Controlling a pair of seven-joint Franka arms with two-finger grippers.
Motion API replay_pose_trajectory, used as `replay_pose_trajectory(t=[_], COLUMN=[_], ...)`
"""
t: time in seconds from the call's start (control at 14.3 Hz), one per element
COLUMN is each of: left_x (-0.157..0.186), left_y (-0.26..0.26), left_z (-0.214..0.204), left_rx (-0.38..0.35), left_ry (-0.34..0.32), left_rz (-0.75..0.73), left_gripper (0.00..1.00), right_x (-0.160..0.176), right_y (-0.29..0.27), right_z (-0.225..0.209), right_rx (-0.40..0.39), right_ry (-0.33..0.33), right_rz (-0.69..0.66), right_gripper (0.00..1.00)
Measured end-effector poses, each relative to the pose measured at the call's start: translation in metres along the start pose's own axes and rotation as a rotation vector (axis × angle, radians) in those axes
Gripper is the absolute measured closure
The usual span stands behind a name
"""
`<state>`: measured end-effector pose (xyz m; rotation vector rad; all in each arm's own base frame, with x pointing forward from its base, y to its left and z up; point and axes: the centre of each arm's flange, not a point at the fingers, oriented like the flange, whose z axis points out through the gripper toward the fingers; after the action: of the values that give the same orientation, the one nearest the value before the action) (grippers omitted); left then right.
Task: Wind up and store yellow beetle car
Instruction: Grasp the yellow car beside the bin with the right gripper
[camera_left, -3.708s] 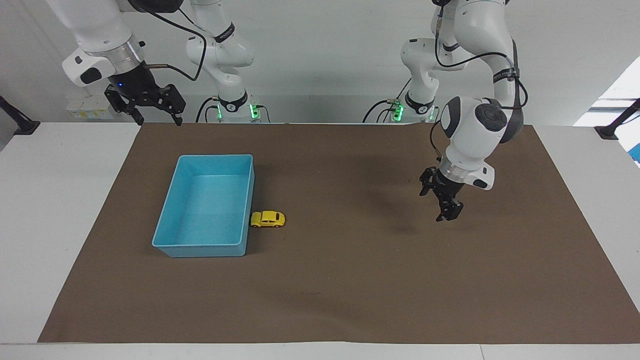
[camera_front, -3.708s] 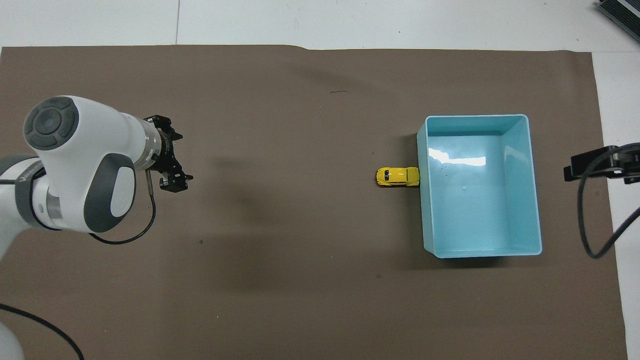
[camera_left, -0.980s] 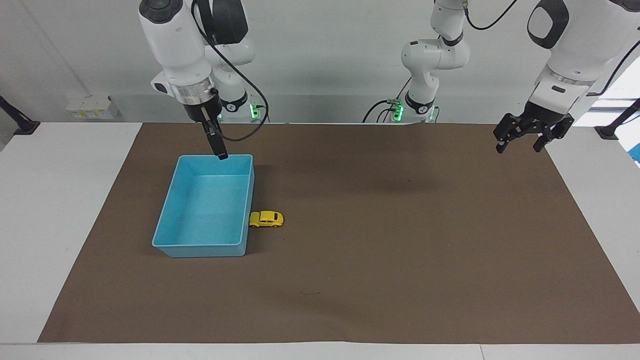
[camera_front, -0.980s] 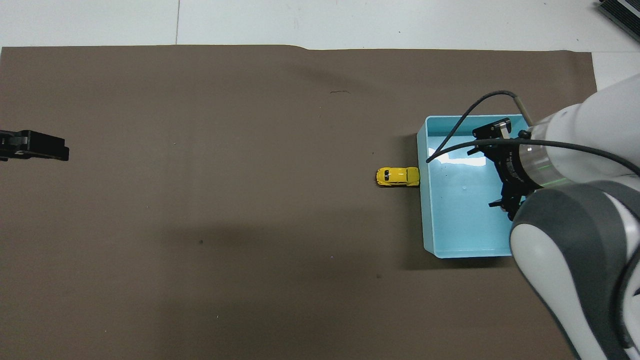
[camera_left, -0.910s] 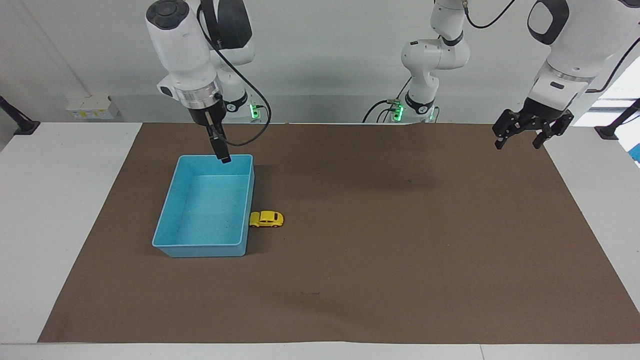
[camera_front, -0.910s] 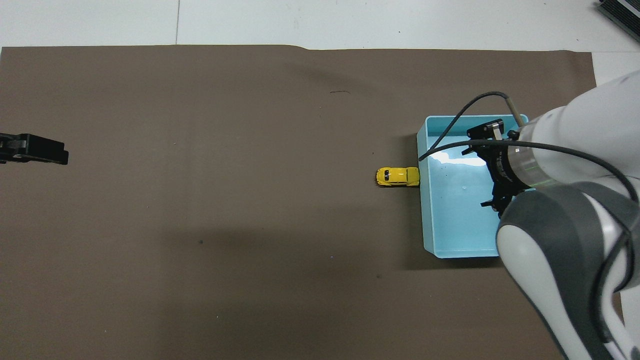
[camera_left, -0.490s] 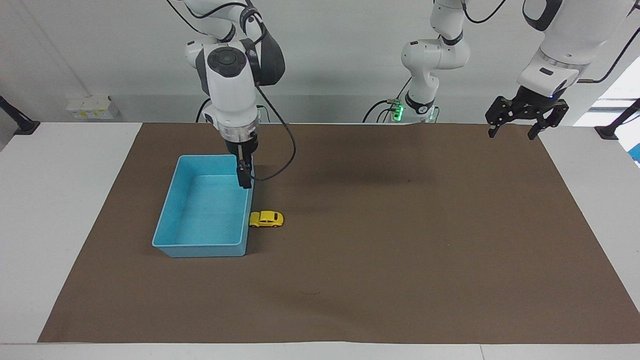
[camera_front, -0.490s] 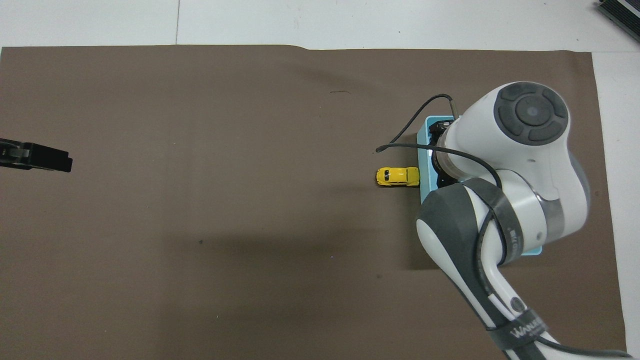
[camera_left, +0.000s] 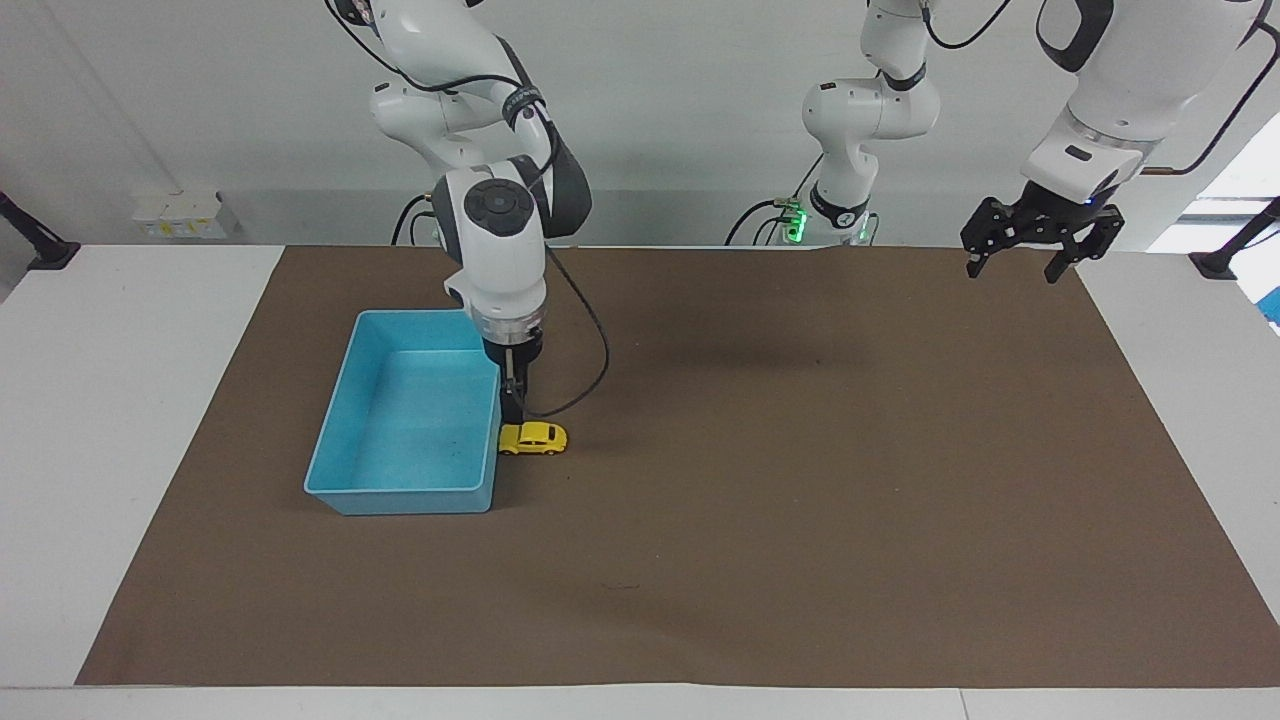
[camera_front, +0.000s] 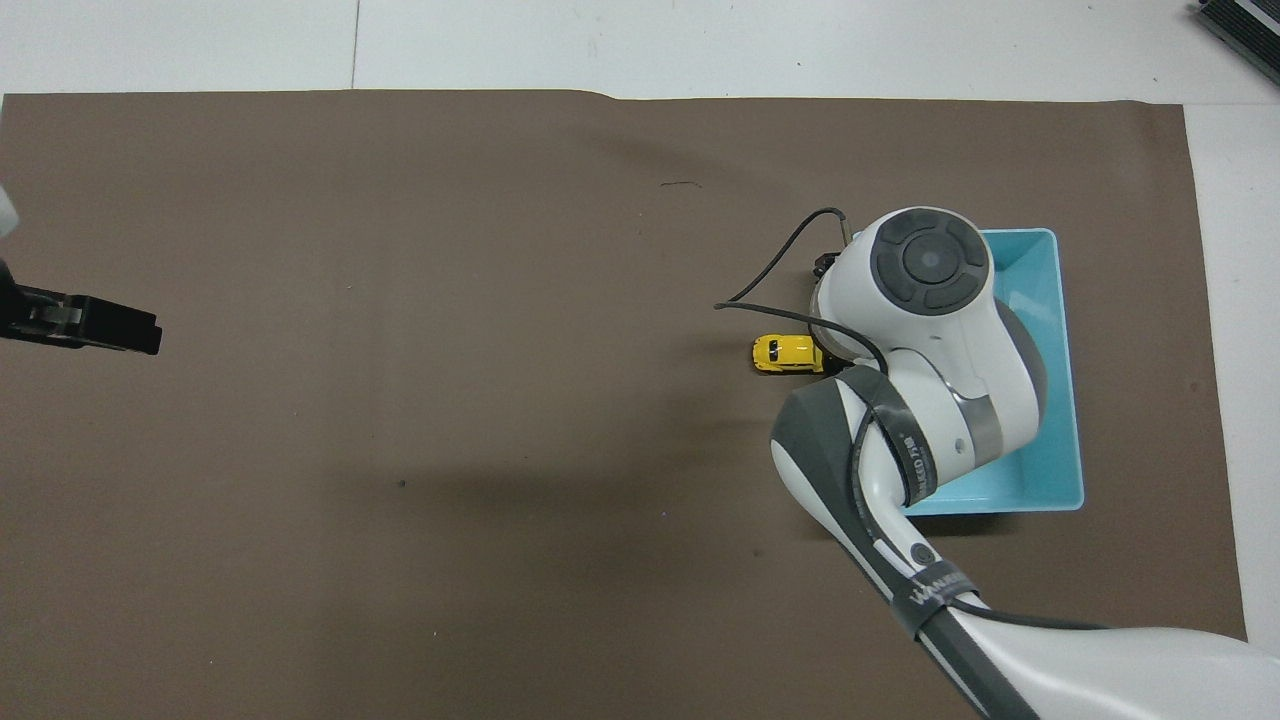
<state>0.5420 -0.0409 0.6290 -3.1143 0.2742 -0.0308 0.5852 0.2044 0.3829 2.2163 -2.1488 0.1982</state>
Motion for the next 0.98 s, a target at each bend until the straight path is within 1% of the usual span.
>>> replay_pose_trajectory(t=[0.14, 0.49, 0.56, 0.63, 0.7, 0.84, 0.98], left_x=[0.000, -0.005, -0.007, -0.009, -0.009, -0.010, -0.010], left_y=[0.003, 0.006, 0.005, 0.004, 0.004, 0.005, 0.004], left_z=[0.001, 0.005, 0.006, 0.006, 0.006, 0.006, 0.005], left_rx=[0.000, -0.001, -0.001, -0.001, -0.001, -0.001, -0.001], left_ry=[-0.005, -0.021, -0.024, -0.024, -0.025, -0.025, -0.023], left_rz=[0.005, 0.010, 0.008, 0.006, 0.006, 0.008, 0.006], left_gripper=[0.00, 0.00, 0.00, 0.00, 0.00, 0.00, 0.00], right_x=[-0.009, -0.022, -0.024, -0.025, -0.025, -0.025, -0.026], right_y=[0.005, 0.007, 0.007, 0.008, 0.008, 0.008, 0.006], right_z=[0.030, 0.079, 0.084, 0.087, 0.088, 0.088, 0.085], right_rx=[0.017, 0.031, 0.035, 0.041, 0.044, 0.045, 0.049], right_ry=[0.029, 0.033, 0.028, 0.023, 0.021, 0.021, 0.020], right_rz=[-0.001, -0.021, -0.024, -0.026, -0.027, -0.027, -0.026], right_gripper=[0.00, 0.00, 0.04, 0.04, 0.09, 0.33, 0.54])
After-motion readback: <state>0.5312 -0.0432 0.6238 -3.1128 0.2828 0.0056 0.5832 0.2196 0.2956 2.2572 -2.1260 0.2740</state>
